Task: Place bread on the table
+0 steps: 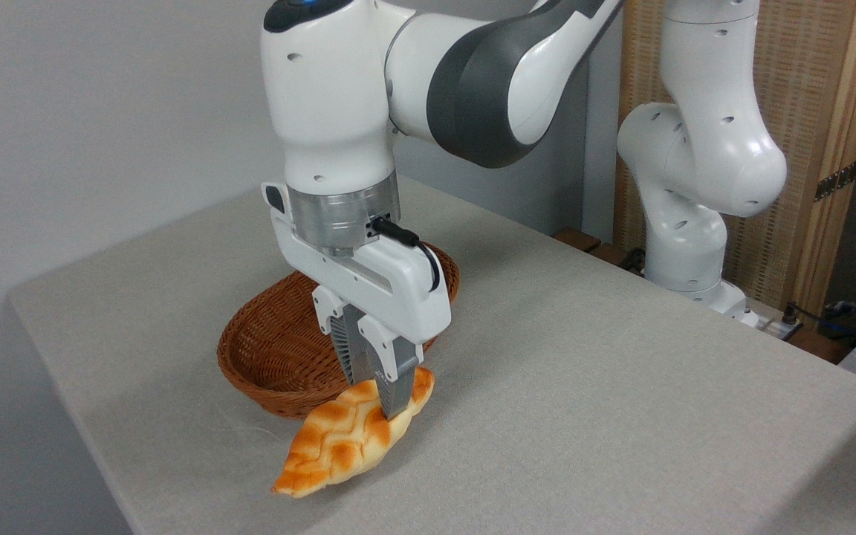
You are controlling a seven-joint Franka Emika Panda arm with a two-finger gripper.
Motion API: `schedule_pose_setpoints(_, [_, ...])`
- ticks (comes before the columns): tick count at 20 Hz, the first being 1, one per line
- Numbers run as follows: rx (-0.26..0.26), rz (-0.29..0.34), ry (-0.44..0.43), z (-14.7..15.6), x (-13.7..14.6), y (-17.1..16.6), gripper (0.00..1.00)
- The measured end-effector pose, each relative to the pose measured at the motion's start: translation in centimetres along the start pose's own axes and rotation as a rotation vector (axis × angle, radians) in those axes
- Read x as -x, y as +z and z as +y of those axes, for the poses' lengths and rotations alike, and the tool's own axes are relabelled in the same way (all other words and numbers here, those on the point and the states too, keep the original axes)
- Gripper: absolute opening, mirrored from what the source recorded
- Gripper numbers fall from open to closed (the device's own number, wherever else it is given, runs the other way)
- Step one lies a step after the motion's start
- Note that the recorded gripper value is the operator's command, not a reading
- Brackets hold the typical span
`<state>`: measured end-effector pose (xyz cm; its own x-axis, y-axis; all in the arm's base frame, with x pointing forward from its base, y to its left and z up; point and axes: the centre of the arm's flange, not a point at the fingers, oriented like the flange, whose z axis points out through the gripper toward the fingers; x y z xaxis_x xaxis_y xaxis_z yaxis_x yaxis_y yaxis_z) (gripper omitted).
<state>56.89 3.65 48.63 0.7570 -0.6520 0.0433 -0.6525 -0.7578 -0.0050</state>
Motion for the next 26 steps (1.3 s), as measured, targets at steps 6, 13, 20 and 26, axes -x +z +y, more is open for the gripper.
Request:
schedule_pose_setpoints(6, [-0.034, -0.035, 0.020, -0.3, 0.2, 0.2, 1.00])
schedule_pose_setpoints(13, [-0.053, -0.017, 0.020, -0.6, -0.2, -0.9, 1.00])
schedule_pose_setpoints(20, [-0.081, 0.026, 0.005, 0.3, -1.2, -8.0, 1.00])
schedule_pose_setpoints(26, [-0.018, -0.035, -0.004, 9.0, -4.9, -13.3, 1.00])
